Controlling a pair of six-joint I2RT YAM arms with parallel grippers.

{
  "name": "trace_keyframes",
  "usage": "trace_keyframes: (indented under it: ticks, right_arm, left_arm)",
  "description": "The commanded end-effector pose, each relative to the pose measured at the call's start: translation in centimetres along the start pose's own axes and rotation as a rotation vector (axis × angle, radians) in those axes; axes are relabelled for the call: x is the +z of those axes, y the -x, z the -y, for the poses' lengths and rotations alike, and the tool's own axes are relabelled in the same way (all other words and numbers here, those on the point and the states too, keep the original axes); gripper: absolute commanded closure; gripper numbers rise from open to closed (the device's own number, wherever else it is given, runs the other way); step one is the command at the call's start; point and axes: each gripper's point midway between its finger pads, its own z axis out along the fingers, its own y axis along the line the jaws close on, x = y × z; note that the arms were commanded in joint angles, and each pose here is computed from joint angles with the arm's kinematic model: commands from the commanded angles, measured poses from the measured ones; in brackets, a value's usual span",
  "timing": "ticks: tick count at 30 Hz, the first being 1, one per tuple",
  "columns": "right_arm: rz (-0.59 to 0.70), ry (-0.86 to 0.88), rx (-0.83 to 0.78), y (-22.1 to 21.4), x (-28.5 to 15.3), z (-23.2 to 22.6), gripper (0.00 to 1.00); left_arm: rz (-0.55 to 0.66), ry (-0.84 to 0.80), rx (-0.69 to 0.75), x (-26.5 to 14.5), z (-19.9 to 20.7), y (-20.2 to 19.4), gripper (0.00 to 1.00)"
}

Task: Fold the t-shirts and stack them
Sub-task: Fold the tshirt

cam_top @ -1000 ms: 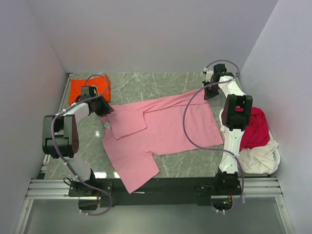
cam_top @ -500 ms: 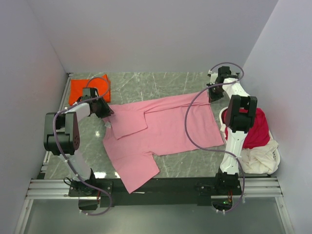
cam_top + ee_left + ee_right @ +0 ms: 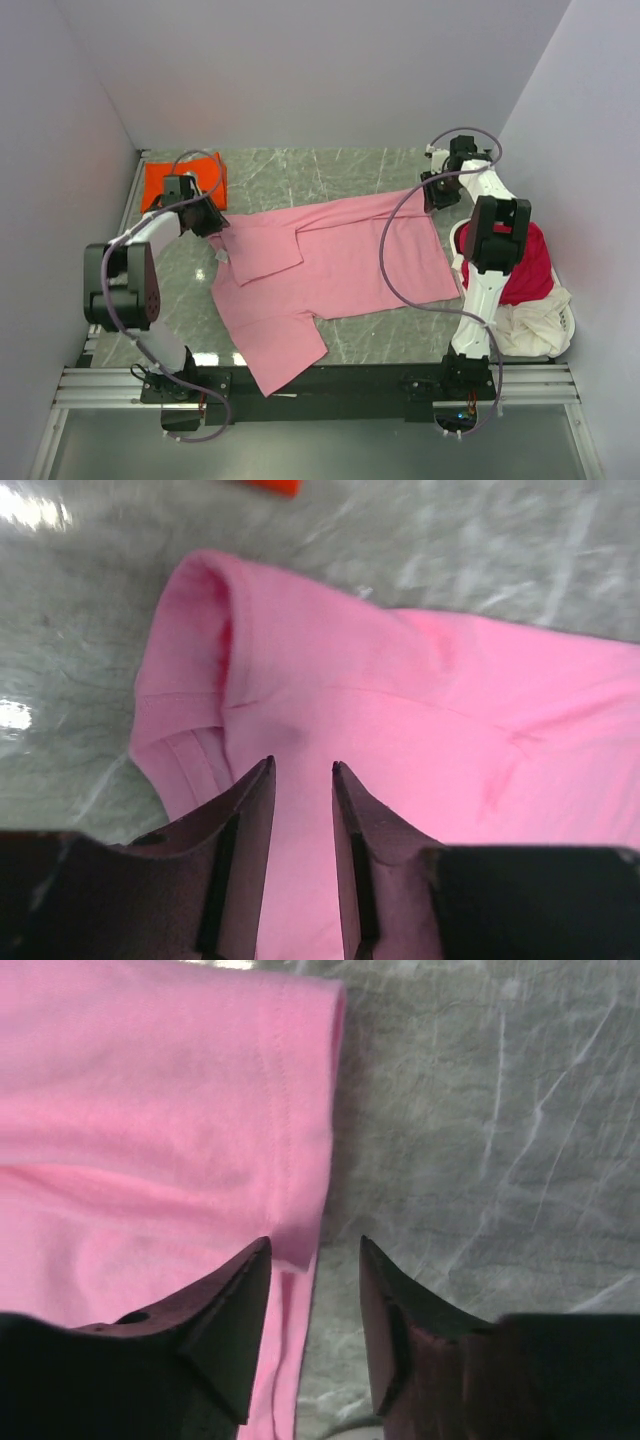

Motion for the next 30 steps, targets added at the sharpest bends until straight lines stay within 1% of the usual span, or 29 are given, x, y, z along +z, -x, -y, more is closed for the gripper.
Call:
trace_keyframes:
  ticks: [1, 3, 4, 6, 7, 8, 11, 12, 13, 14, 16, 17, 18, 19, 20, 21, 22, 24, 25, 26, 28, 30]
  right_arm:
    - [0.152, 0.022, -0.101, 3.4, -7.1, -1.3, 0.48]
    - [0.171, 0.061, -0.144, 3.4, -8.3, -2.8, 0.45]
    - [0.202, 0.1, -0.183, 3.6, -9.5, -4.0, 0.44]
    - [0.219, 0.166, -0.234, 3.3, -10.8, -6.0, 0.43]
    - [0.249, 0.221, -0.303, 3.3, -12.0, -7.9, 0.43]
    - [0.253, 0.256, -0.323, 2.9, -12.6, -9.0, 0.43]
    - [0.3, 0.367, -0.435, 1.5, -14.9, -13.4, 0.41]
    - [0.321, 0.381, -0.46, 1.3, -15.4, -14.1, 0.41]
    - [0.343, 0.405, -0.511, 0.2, -16.5, -15.9, 0.41]
    - [0.373, 0.431, -0.559, 0.1, -17.0, -17.6, 0.41]
    - [0.417, 0.452, -0.618, -1.5, -18.6, -19.6, 0.41]
    - [0.454, 0.467, -0.662, -1.6, -19.2, -20.8, 0.4]
    - [0.522, 0.497, -0.708, -2.1, -21.3, -22.2, 0.4]
    - [0.535, 0.527, -0.747, -3.6, -21.0, -22.8, 0.4]
    - [0.584, 0.557, -0.795, -4.1, -21.6, -23.6, 0.39]
    - [0.638, 0.614, -0.84, -4.9, -22.6, -24.8, 0.34]
    - [0.681, 0.625, -0.908, -6.5, -23.1, -25.3, 0.3]
    - [0.719, 0.662, -0.981, -8.4, -23.6, -26.2, 0.17]
    - [0.755, 0.681, -1.051, -9.7, -23.9, -26.8, 0.15]
    - [0.762, 0.685, -1.069, -10.3, -24.0, -26.9, 0.13]
    - [0.751, 0.685, -1.079, -11.5, -23.9, -27.0, 0.12]
    - [0.722, 0.685, -1.059, -12.2, -23.7, -26.8, 0.12]
  left_arm:
    - [0.256, -0.113, 0.145, -7.3, 4.6, 5.8, 0.64]
    - [0.33, -0.126, 0.214, -9.8, 5.4, 6.7, 0.53]
    - [0.4, -0.152, 0.263, -12.3, 6.5, 7.5, 0.43]
    - [0.461, -0.168, 0.302, -14.4, 7.1, 7.9, 0.29]
    - [0.517, -0.187, 0.318, -16.4, 7.8, 8.3, 0.08]
    - [0.537, -0.195, 0.319, -17.1, 7.9, 8.3, 0.01]
    - [0.535, -0.305, 0.354, -18.9, 9.2, 7.0, 0.0]
    - [0.497, -0.369, 0.373, -19.1, 10.1, 5.9, 0.01]
    - [0.483, -0.407, 0.388, -19.6, 10.6, 5.3, 0.01]
    - [0.457, -0.442, 0.4, -19.8, 11.1, 4.5, 0.01]
    - [0.404, -0.506, 0.427, -20.3, 11.9, 3.0, 0.01]
    - [0.376, -0.517, 0.435, -20.2, 12.1, 2.1, 0.01]
    - [0.342, -0.509, 0.432, -20.3, 12.1, 1.2, 0.01]
    - [0.307, -0.512, 0.434, -20.2, 12.3, 0.1, 0.01]
    - [0.261, -0.536, 0.46, -20.2, 13.0, -1.5, 0.01]
    - [0.203, -0.515, 0.448, -19.8, 12.5, -3.0, 0.02]
    - [0.169, -0.53, 0.473, -20.0, 13.2, -4.6, 0.03]
    - [0.112, -0.515, 0.49, -19.8, 12.9, -7.0, 0.03]
    - [0.084, -0.502, 0.483, -20.1, 12.5, -8.3, 0.04]
    - [0.044, -0.511, 0.498, -20.3, 12.7, -9.9, 0.04]
    - [-0.03, -0.488, 0.467, -20.5, 11.9, -12.2, 0.06]
    - [-0.097, -0.474, 0.472, -20.5, 11.5, -14.7, 0.07]
